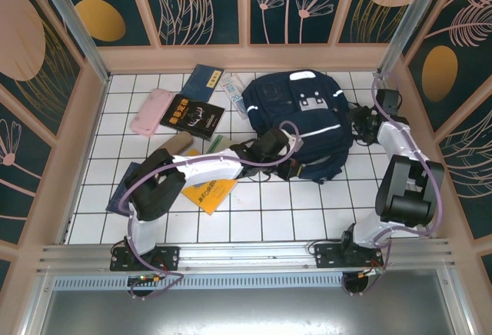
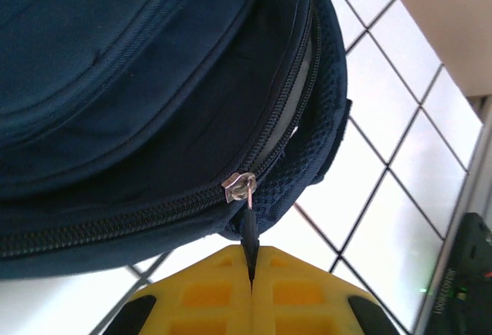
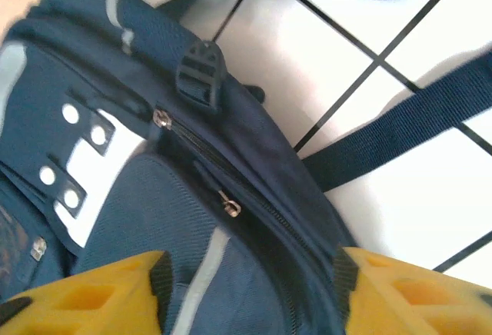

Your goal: Pack books, pencil case, and school supplies into a backpack

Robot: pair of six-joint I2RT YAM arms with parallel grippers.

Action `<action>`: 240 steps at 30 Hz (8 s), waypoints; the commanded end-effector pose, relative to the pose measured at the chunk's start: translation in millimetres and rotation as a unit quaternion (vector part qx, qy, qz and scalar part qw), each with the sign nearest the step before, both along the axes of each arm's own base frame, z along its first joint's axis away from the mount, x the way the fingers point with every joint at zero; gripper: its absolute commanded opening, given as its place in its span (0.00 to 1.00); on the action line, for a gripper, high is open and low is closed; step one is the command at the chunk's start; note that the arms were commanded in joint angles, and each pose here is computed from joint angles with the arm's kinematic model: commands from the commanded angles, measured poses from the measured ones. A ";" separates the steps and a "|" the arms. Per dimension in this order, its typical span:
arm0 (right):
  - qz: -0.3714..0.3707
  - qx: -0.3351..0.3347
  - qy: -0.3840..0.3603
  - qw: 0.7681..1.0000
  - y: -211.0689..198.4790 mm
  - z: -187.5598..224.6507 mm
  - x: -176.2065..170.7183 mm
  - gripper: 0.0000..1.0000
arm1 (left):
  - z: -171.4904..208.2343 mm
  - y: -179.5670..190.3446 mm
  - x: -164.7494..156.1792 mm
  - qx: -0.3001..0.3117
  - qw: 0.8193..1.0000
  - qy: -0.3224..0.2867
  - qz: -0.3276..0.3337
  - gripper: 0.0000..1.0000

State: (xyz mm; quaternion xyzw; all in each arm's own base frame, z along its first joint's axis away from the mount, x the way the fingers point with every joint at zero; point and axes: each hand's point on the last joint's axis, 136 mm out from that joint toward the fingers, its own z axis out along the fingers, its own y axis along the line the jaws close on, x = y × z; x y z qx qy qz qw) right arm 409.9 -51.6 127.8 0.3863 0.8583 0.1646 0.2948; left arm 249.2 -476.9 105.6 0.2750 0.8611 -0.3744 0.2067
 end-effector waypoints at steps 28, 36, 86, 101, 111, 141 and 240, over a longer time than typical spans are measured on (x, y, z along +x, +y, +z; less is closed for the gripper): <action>0.007 0.119 0.059 0.991 118.9 -62.3 -154.2 0.52 | -14.3 -23.0 -16.1 -0.005 0.999 0.036 -0.032 0.00; 0.007 0.066 0.072 0.995 100.5 -62.5 -142.5 0.00 | -43.7 14.7 3.7 0.099 0.995 -0.013 0.028 0.00; 0.242 0.165 -0.001 0.956 259.0 -23.4 -149.9 0.00 | -57.8 94.7 268.0 0.197 0.938 -0.120 0.258 0.00; 0.287 0.125 0.021 0.949 309.1 -43.2 -108.7 0.00 | -22.4 81.3 291.9 0.104 0.955 -0.113 0.253 0.07; 0.296 0.075 0.013 0.952 293.4 -35.1 -85.0 0.36 | 65.0 124.4 274.2 0.088 0.941 -0.159 0.286 0.73; 0.506 0.004 -0.117 0.854 391.5 28.2 -69.7 0.63 | 40.6 366.1 48.8 0.066 0.792 0.011 0.607 0.99; 0.592 0.095 -0.008 0.801 467.1 -67.0 -142.8 0.27 | -12.4 322.7 -4.9 -0.202 0.827 0.120 0.511 0.36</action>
